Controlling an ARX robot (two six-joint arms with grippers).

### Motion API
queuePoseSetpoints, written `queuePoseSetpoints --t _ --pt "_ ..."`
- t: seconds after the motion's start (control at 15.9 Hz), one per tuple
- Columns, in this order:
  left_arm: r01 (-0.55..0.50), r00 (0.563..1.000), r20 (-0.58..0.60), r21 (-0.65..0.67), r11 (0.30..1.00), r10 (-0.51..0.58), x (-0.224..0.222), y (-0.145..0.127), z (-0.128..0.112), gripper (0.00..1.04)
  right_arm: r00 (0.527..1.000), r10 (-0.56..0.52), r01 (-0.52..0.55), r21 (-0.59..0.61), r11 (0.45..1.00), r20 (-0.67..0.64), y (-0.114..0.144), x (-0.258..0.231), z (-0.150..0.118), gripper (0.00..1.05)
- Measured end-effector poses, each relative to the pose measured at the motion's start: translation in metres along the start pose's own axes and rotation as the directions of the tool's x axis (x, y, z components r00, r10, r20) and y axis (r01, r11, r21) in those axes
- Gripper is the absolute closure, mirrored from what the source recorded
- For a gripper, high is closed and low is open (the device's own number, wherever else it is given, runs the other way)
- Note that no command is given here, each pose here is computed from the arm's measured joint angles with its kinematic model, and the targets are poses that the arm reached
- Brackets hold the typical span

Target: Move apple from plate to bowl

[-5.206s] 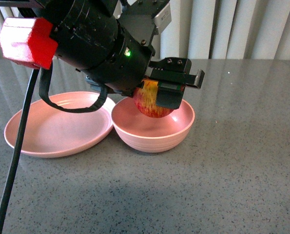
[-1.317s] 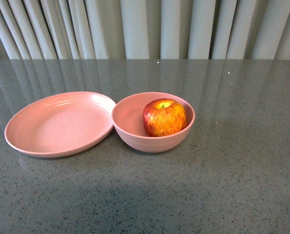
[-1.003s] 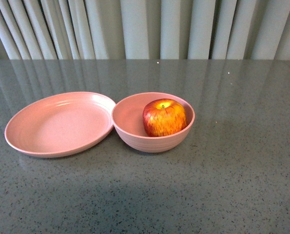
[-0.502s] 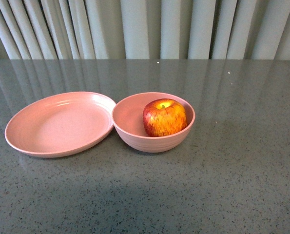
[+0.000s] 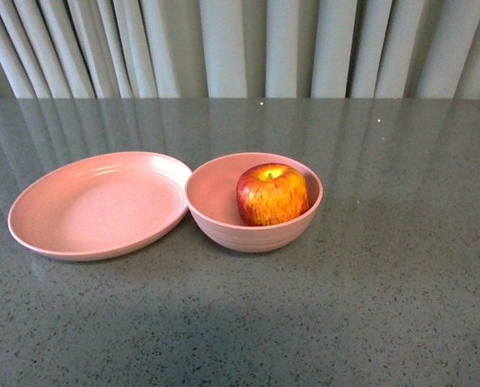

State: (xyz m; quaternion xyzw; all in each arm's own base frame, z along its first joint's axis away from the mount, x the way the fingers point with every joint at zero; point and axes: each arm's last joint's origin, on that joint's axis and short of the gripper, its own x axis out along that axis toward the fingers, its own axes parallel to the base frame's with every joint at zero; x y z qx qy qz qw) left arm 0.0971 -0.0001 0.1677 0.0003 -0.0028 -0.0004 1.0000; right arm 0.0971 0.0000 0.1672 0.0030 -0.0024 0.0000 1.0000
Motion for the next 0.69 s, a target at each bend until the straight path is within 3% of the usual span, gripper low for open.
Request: queuePoseSetpoints --t 0.19,0.69 --pt "0.0 1.0 0.0 0.0 1.0 0.0 0.0 0.0 0.0 0.08 1.0 0.0 0.0 0.0 1.0 0.0 0.0 0.0 0.0 0.07" --pt "0.0 1.0 0.0 0.0 1.0 0.0 0.0 0.0 0.0 0.07 1.0 0.0 0.0 0.0 1.0 0.0 0.0 0.0 0.0 0.07"
